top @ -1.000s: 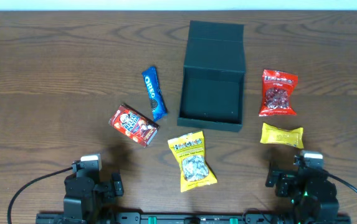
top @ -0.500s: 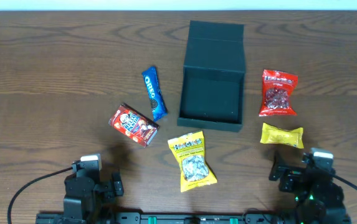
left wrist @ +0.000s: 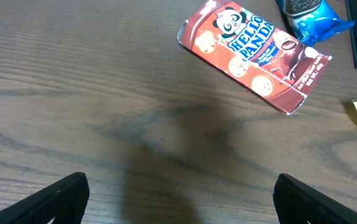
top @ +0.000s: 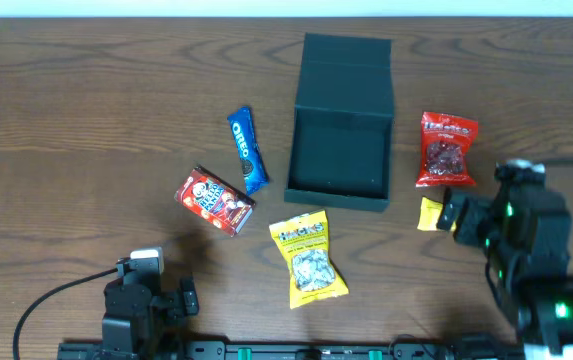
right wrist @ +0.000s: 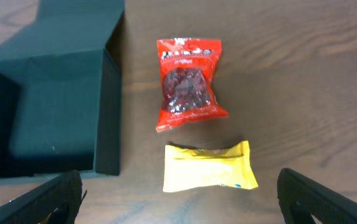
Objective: Pack container
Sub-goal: 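Reach the right gripper to the red Hacks bag and grasp it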
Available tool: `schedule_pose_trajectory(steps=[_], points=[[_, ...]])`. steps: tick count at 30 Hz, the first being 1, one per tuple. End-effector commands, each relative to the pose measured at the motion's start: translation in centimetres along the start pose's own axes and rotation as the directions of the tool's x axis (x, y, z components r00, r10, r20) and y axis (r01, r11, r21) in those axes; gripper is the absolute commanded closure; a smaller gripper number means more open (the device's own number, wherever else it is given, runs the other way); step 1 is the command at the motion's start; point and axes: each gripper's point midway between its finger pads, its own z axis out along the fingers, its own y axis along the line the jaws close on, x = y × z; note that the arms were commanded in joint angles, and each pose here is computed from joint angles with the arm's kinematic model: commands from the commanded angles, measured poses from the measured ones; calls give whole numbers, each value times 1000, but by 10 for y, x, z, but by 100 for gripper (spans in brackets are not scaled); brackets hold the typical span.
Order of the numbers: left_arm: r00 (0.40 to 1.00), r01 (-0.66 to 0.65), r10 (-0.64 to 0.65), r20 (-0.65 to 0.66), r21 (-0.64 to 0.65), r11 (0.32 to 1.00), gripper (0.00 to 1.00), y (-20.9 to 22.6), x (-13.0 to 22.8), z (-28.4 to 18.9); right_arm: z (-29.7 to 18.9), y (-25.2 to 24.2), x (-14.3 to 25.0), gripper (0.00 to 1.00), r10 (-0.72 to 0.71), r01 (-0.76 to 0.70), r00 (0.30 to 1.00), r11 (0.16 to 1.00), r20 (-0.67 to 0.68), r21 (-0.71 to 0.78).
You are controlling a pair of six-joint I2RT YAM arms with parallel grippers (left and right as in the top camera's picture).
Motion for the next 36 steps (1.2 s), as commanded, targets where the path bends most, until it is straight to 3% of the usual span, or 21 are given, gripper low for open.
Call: schedule_pose_trajectory(steps=[1,7,17,22,36], points=[[998,-16,15,-54,-13,1000,4,3,16,7,0,4,-15,1,75,-74,995,997,-65,21],[998,-15,15,-54,-13,1000,4,3,16,7,29,-4,-36,1,49,-13,974,987,-222,163],[998,-16,15,-54,-13,1000,5,3,16,7,104,-48,-2,1,226,-103,855,957,-468,273],[998,-16,15,-54,-13,1000,4,3,16,7,149,-27,-7,1,39,-9,860,998,-509,61],[998,-16,15,-54,-13,1000,5,3,16,7,226,-17,5,1,-31,50,828,999,-560,19]])
